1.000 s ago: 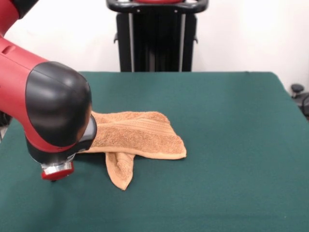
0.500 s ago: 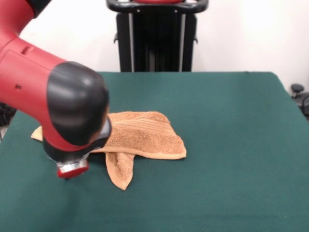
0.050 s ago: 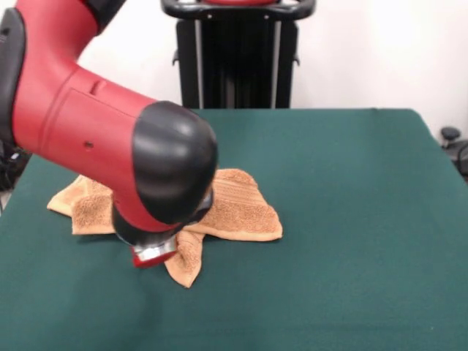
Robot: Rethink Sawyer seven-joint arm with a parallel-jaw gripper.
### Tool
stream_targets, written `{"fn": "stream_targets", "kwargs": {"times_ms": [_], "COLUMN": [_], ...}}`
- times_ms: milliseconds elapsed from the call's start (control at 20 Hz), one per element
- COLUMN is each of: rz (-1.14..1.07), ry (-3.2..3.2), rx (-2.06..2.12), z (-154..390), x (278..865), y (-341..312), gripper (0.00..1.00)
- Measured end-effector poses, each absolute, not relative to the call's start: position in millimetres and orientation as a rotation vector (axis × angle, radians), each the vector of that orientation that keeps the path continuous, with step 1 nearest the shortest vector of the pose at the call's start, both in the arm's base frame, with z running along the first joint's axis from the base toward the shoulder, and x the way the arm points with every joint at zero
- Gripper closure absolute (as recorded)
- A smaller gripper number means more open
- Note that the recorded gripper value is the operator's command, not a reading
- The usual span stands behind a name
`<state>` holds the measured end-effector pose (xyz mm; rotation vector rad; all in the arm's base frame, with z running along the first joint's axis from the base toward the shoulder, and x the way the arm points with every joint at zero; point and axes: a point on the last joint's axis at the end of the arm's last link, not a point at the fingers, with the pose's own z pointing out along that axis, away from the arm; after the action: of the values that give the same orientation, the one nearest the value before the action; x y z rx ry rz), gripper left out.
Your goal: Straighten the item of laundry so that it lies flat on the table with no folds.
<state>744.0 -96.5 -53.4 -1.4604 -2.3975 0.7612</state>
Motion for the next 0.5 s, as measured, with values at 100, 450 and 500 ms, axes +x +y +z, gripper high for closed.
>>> {"fn": "stream_targets", "kwargs": {"times_ms": [100,450,500], "rz": [0.758,0.770,0.773], "ry": [-2.388,-2.349,-2.346], "rx": [-1.451,-1.414,-1.410], "z": [-54,-56,-56], "x": [744,748,749], "y": [-91,-78,-78], "gripper": [0.00,0.00,0.00]}}
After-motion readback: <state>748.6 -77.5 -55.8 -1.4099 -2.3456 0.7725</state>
